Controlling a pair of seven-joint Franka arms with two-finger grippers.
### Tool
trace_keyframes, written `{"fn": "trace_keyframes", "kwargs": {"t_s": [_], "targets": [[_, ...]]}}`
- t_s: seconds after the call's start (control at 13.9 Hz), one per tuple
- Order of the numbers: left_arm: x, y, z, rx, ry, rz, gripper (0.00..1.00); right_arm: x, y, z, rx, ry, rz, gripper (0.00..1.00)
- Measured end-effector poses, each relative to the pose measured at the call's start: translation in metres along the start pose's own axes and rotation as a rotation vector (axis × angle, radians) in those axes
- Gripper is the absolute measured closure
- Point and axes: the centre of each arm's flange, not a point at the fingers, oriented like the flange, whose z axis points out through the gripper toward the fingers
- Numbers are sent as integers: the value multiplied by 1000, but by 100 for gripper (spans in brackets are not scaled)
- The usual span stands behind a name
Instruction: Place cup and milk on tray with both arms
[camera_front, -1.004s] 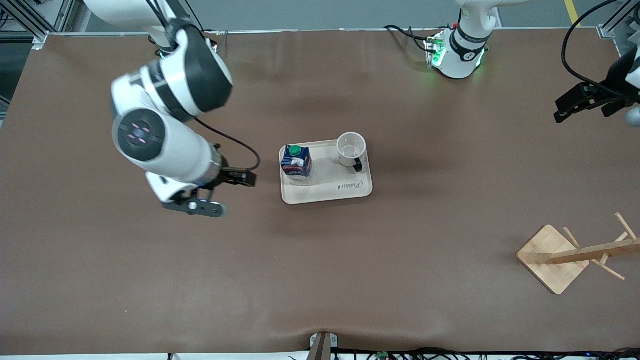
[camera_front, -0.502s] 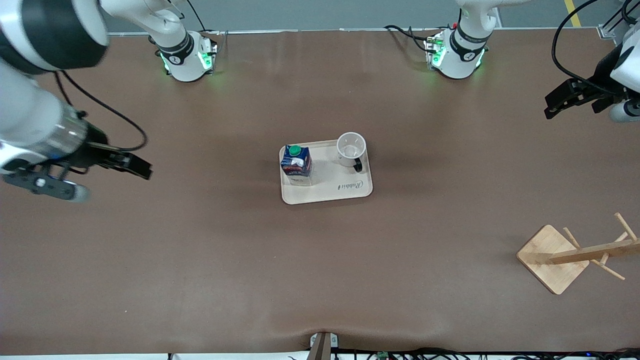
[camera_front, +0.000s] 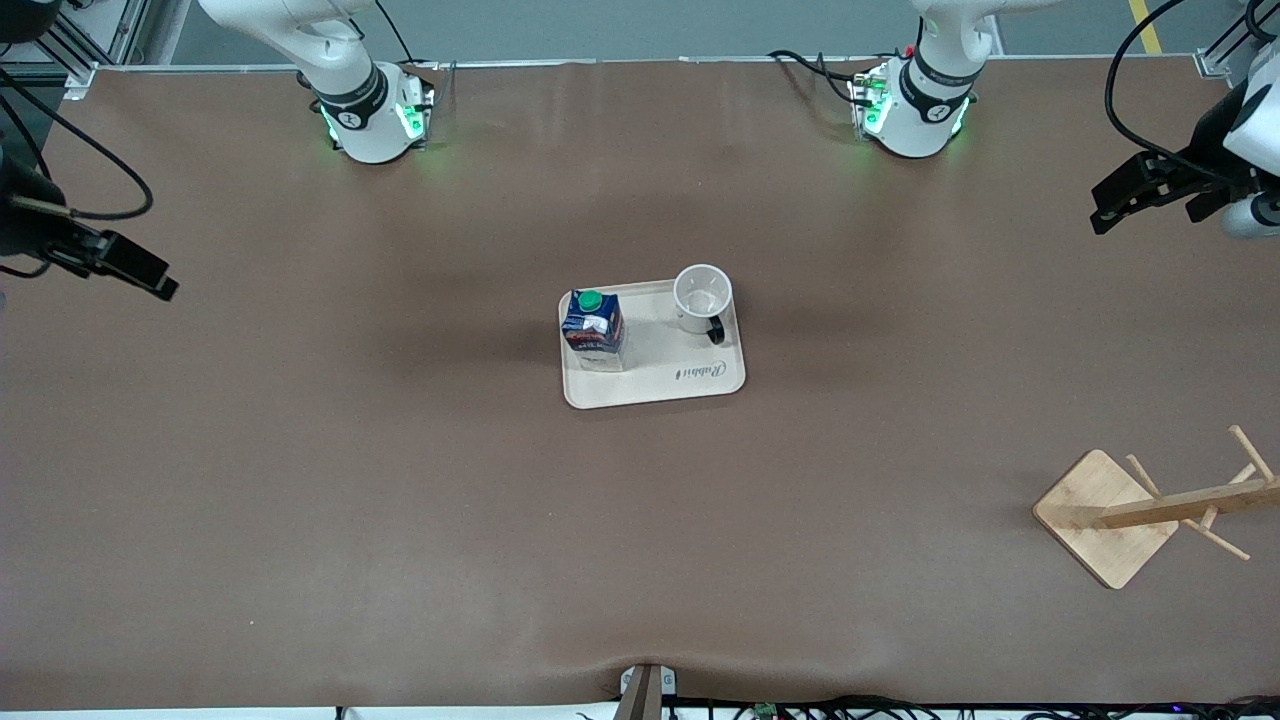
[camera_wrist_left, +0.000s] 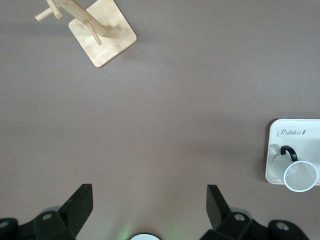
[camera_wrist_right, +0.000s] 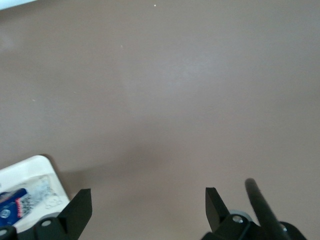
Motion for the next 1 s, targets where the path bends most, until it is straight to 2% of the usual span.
{"fn": "trace_keyframes", "kwargs": {"t_s": [0.29,0.65,1.0], "targets": [[-4,-1,-23,-6,37,-2,0,-7,40,-3,2,5,-21,0],[0,-2,-17,-6,23,-3,0,-9,30,-3,32,3,-36,0],[0,-4,-17,-5,22,-7,0,-9,31,-3,33,0,-43,0]]}}
